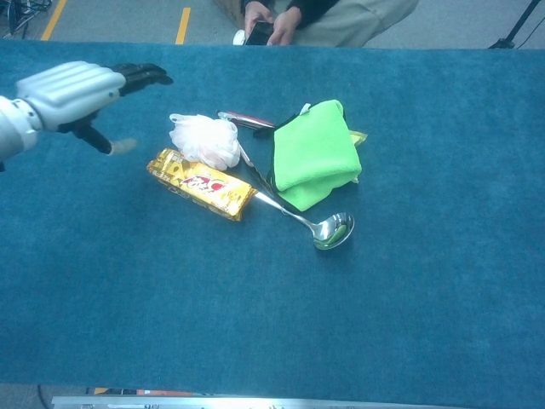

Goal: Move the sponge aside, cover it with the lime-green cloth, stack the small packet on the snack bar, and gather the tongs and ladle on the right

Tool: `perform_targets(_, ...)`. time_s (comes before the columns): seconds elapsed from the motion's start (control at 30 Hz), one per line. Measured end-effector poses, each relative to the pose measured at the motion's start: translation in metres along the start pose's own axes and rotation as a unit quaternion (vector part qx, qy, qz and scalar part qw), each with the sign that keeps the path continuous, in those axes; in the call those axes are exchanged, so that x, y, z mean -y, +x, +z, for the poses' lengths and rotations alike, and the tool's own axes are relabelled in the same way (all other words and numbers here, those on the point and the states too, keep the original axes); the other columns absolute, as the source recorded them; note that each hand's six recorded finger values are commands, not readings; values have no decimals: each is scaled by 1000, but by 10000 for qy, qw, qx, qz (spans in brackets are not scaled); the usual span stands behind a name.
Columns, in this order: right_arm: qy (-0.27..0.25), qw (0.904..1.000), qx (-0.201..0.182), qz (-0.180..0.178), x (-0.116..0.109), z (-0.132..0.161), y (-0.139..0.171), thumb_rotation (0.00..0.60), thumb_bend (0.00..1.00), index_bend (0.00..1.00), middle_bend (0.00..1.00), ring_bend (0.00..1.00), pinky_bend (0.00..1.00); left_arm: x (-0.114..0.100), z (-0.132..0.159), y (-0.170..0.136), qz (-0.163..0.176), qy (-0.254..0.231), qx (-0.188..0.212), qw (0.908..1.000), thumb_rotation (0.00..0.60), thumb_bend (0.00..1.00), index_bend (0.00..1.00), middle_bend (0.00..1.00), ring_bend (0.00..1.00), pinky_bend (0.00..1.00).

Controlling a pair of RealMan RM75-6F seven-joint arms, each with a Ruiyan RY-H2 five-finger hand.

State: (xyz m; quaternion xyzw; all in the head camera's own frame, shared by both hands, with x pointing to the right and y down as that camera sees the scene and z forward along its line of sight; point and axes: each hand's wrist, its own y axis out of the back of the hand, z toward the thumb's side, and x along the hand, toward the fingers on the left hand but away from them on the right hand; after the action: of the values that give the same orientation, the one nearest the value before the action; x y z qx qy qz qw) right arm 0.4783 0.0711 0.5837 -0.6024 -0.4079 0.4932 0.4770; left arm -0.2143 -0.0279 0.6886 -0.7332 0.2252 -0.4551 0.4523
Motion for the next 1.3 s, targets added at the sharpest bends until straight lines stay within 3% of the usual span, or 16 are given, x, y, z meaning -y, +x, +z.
perform_targets(0.43,-44,9999,146,-7,0,-10,3,600,144,356,461,404,482,20,24,55,-510,5,89,9987,600,336,0,0,37,163)
perform_targets(0.7,-63,9996,286,-21,-1,-20,6,600,144,356,461,404,482,33,34,72,-760,157,94,9969,600,336,0,0,33,163)
perform_targets(0.83,-78,9996,286,-21,0,-21,6,600,144,356,461,404,482,38,38,79,-802,171,75,9966,600,335,84,8,46,164)
perform_targets(1.03,-92,9995,316,-25,-1,-24,6,600,143,356,461,404,482,40,41,89,-603,73,-22,9981,600,335,320,192,244,242)
perform_targets(1.2,-108,9993,344,-66,-2,-26,6,600,144,356,461,404,482,42,41,94,-483,-60,-84,9988,600,335,435,343,402,328)
perform_targets(1.3,-103,9993,356,-64,-2,-26,6,600,144,356,461,404,482,37,41,93,-339,-146,-77,9993,600,335,463,384,447,348)
